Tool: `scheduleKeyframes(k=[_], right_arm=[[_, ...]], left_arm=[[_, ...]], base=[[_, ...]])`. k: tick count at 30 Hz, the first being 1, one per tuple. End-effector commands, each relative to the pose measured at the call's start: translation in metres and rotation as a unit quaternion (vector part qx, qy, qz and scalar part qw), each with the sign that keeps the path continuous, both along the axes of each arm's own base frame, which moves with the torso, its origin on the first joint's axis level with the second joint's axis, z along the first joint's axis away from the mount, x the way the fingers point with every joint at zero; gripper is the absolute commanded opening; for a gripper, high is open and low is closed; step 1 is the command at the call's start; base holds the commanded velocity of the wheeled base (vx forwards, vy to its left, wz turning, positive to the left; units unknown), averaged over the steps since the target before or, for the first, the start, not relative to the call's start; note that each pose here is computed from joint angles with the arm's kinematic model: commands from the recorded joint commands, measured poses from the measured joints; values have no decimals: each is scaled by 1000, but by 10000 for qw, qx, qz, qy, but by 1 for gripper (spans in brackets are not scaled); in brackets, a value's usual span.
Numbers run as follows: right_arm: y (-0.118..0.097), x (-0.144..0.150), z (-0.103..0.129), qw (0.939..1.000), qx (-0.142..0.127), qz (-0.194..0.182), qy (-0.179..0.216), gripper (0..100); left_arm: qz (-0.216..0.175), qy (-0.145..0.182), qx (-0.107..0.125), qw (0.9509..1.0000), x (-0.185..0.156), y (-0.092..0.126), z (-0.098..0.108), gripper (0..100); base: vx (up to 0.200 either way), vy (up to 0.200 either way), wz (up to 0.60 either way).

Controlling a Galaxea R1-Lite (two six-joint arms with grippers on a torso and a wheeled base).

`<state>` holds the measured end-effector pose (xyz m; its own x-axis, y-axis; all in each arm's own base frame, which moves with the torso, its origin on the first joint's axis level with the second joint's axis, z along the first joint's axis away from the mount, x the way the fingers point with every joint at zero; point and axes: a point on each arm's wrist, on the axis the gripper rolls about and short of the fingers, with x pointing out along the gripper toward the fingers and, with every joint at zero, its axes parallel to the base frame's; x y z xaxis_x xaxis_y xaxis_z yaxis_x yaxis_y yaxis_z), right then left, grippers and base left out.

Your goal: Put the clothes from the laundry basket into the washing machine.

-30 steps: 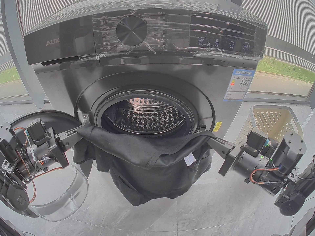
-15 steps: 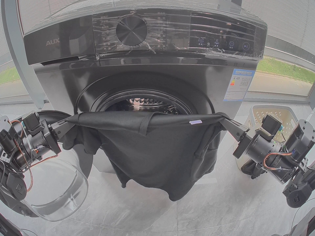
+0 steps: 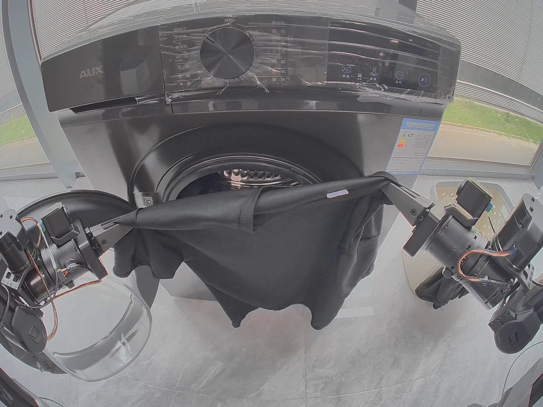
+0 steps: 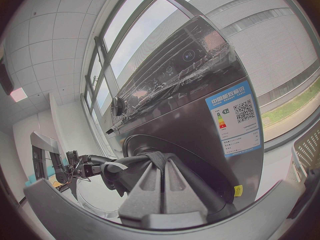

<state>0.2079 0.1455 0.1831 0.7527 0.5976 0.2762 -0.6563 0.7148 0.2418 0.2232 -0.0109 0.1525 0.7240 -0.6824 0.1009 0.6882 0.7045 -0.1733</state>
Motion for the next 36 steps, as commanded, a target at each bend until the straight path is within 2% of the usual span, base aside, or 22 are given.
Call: scheduleKeyframes(k=[1,12,21,27,30,36], right_arm=[[0,-1,0,10000,8,10,-6,0],[2,-4,-4,9999,-54,70,73,0],[0,-6,-15,9994,-227,53,257,0],[8,-12,-15,9993,-183,-87,299,0],[13,-15,-17,9991,-169,-173,360,0],[16,-18,-27,9980,-310,-105,532,0]], left_arm=[[8,-58,85,9999,-1,-1,-1,0],[-104,-73,319,9994,0,-7,-10,0],[-242,-75,321,9992,-3,-14,-10,0],[-327,-274,495,9979,-5,-19,-9,0],[-336,-255,484,9979,-5,-20,-10,0],[-343,-96,506,9981,-8,-20,-17,0]], base=[[0,0,0],[0,0,0],[0,0,0],[0,0,0],[0,0,0],[0,0,0]])
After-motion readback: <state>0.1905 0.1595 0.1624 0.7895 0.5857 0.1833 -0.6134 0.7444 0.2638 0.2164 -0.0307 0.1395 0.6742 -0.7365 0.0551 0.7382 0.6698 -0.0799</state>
